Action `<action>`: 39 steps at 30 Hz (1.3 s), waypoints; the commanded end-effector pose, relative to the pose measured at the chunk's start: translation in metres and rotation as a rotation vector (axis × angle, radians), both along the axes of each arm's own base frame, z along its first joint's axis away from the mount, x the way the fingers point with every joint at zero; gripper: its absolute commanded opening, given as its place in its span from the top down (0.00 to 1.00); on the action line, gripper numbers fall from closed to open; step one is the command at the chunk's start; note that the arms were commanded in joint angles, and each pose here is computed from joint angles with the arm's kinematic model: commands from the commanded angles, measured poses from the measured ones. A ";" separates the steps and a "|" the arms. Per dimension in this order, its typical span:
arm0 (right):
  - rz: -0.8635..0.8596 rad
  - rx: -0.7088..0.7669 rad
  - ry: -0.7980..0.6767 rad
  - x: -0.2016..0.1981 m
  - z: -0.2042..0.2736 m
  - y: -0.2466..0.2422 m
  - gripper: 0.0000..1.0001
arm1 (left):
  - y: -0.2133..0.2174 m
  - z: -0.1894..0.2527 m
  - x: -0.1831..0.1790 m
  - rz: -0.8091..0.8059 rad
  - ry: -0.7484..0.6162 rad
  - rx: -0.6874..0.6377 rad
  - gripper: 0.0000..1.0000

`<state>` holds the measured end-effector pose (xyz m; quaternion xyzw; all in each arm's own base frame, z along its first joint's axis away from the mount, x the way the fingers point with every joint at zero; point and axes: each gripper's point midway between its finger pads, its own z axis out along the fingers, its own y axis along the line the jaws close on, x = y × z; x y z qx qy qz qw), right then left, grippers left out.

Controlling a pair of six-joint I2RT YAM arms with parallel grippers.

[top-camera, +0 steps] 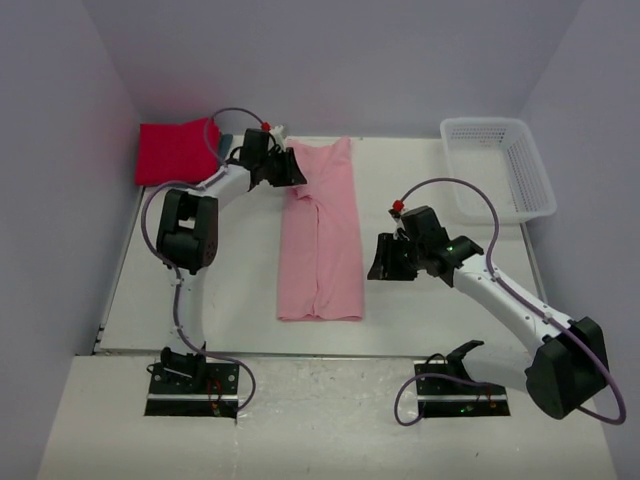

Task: Fold and stack the t-shirts
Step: Grab the bottom of the folded rectangular tshirt with both arms

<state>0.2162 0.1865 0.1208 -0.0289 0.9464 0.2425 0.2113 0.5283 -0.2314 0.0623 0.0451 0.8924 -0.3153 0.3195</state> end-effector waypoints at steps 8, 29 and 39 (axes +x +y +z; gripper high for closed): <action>-0.016 0.126 0.100 -0.018 -0.045 0.033 0.40 | 0.007 0.168 -0.003 0.055 -0.298 -0.012 0.57; -0.004 0.098 0.212 -0.043 -0.097 0.052 0.54 | 0.081 0.152 -0.154 0.370 -0.185 0.078 0.57; -0.013 0.116 0.184 -0.053 -0.090 0.052 1.00 | 0.070 0.093 -0.220 0.304 0.028 0.133 0.57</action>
